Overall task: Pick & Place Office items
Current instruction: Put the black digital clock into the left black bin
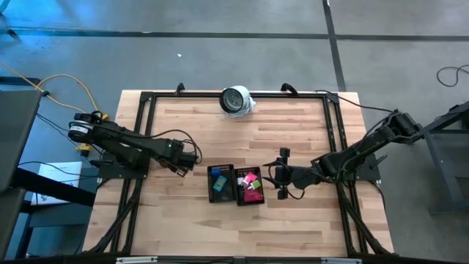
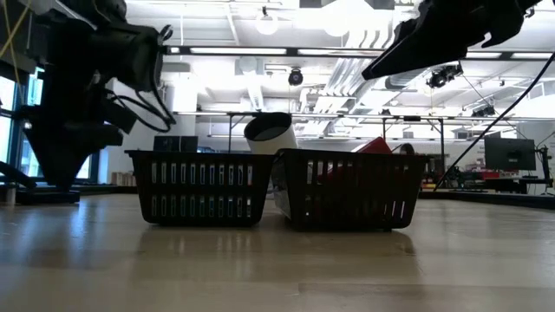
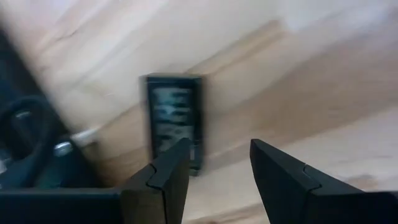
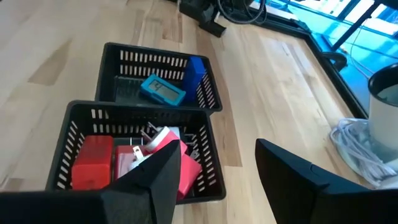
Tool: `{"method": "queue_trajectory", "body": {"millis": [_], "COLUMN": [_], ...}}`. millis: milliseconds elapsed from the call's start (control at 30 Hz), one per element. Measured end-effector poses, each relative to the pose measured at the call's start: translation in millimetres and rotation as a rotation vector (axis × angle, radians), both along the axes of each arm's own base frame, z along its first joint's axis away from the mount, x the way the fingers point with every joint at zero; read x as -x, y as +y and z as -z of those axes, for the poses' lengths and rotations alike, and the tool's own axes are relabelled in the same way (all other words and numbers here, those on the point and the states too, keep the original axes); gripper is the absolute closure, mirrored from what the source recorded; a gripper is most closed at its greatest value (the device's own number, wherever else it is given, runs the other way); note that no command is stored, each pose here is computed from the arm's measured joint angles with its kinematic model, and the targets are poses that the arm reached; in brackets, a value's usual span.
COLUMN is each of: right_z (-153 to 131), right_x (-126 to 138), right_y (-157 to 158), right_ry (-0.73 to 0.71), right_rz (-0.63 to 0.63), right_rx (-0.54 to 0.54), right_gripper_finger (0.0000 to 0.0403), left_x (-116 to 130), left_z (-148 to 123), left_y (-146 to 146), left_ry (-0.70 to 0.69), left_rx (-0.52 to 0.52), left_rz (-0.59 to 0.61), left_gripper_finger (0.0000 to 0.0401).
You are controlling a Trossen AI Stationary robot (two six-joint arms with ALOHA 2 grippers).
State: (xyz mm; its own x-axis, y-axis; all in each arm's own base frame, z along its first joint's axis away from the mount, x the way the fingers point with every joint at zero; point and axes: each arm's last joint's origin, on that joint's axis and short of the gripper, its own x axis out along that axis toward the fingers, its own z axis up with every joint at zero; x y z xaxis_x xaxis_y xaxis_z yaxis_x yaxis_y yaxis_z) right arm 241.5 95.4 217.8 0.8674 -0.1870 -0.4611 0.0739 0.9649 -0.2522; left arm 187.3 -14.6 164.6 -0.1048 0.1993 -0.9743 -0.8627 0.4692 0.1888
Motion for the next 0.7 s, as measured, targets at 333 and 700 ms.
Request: {"method": "queue_trajectory", "body": {"millis": [333, 700], "right_z": [2, 3], "right_x": [1, 1], "right_y": [1, 1], "right_ry": [0.023, 0.032], "right_rz": [-0.014, -0.020], "right_rx": [-0.037, -0.043], "right_gripper_finger": [0.0209, 0.0209], "left_x": [-3, -3], "left_z": [1, 4], "left_y": [5, 13], "left_ry": [-0.022, 0.006], "left_rx": [0.015, 0.025], "left_rz": [-0.003, -0.034], "left_gripper_finger": [0.0243, 0.0243]}}
